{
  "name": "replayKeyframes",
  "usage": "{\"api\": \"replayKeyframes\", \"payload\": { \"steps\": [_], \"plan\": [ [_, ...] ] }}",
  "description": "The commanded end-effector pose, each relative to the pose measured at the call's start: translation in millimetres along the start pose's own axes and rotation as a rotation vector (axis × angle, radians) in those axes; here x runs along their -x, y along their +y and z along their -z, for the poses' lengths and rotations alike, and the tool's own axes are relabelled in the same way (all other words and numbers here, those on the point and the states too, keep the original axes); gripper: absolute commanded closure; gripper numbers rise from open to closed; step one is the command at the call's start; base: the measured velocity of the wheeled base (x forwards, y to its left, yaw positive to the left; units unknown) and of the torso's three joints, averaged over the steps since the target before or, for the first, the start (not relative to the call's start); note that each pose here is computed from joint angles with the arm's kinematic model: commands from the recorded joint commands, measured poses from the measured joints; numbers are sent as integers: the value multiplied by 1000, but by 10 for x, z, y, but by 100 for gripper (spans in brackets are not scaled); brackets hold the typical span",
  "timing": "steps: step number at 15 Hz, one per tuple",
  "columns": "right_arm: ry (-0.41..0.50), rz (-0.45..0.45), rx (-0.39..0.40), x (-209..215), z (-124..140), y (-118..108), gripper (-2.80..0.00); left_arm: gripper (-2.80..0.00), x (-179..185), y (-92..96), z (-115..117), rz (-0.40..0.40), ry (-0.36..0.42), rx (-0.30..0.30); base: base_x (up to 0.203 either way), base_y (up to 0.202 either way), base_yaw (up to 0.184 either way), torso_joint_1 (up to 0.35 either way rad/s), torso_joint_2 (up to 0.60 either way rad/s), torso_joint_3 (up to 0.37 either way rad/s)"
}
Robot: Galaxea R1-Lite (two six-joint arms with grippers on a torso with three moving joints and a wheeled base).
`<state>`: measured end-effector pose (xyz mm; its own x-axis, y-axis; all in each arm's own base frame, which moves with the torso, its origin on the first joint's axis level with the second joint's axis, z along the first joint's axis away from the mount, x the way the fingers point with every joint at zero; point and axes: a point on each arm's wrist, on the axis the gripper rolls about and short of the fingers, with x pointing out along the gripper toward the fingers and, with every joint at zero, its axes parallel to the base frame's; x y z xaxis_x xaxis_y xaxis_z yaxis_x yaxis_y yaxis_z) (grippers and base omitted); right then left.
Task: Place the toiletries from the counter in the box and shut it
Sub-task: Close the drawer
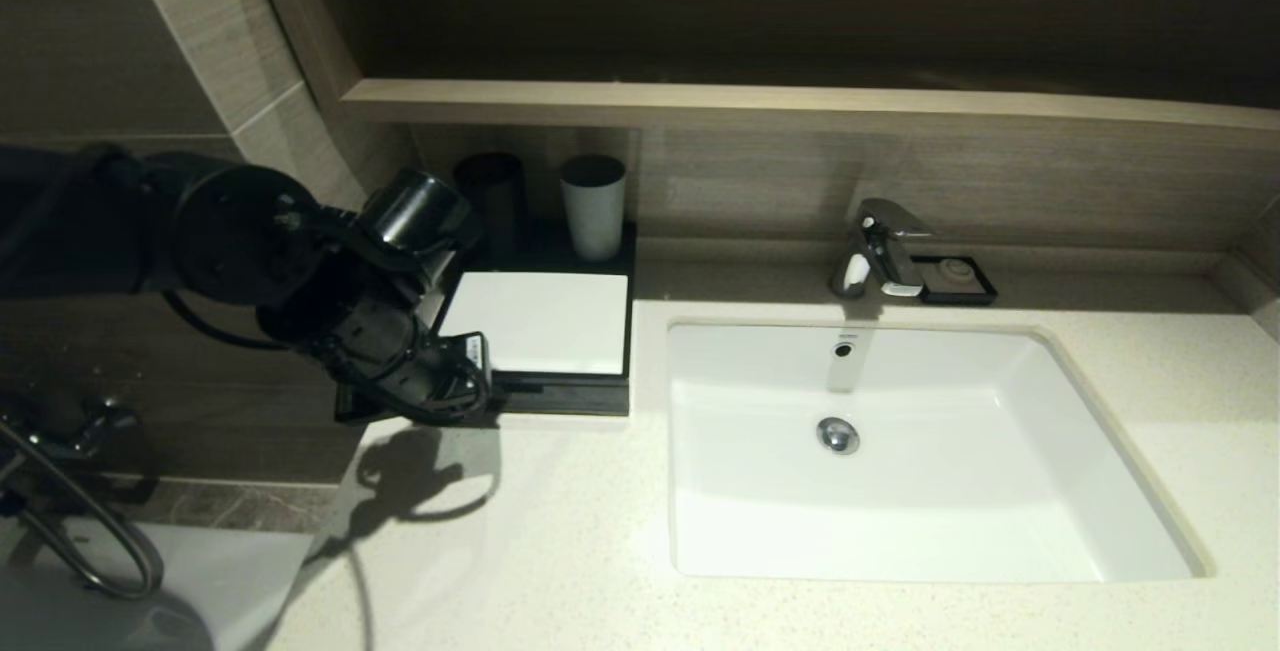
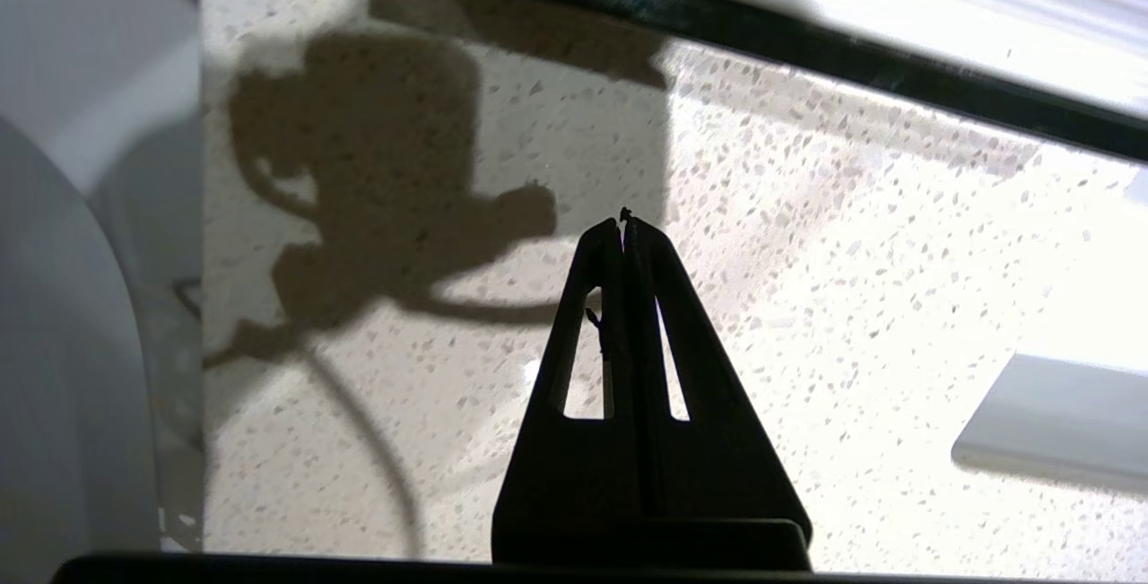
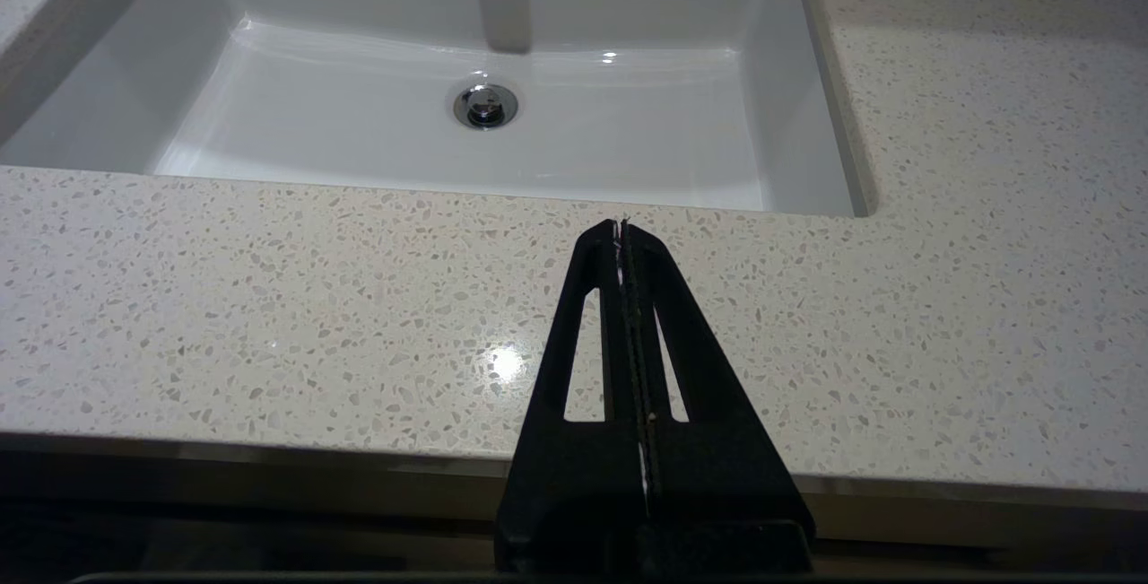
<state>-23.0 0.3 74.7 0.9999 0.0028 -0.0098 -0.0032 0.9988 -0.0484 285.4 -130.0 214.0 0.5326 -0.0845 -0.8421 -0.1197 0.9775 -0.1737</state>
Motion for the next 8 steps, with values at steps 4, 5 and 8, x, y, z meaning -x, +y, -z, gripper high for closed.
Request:
{"api": "replayKeyframes", "payload": {
  "steps": [4, 5, 8],
  "plan": [
    [-1, 0, 1, 0, 1, 0, 0, 0, 542, 509, 104, -16, -111, 12, 0, 0, 0, 0, 0, 0],
    [-1, 0, 1, 0, 1, 0, 0, 0, 581, 594, 140, -25, -123, 4, 0, 0, 0, 0, 0, 0],
    [-1, 0, 1, 0, 1, 0, 0, 0, 583, 785, 345, -42, -149, -45, 0, 0, 0, 0, 0, 0]
  ]
}}
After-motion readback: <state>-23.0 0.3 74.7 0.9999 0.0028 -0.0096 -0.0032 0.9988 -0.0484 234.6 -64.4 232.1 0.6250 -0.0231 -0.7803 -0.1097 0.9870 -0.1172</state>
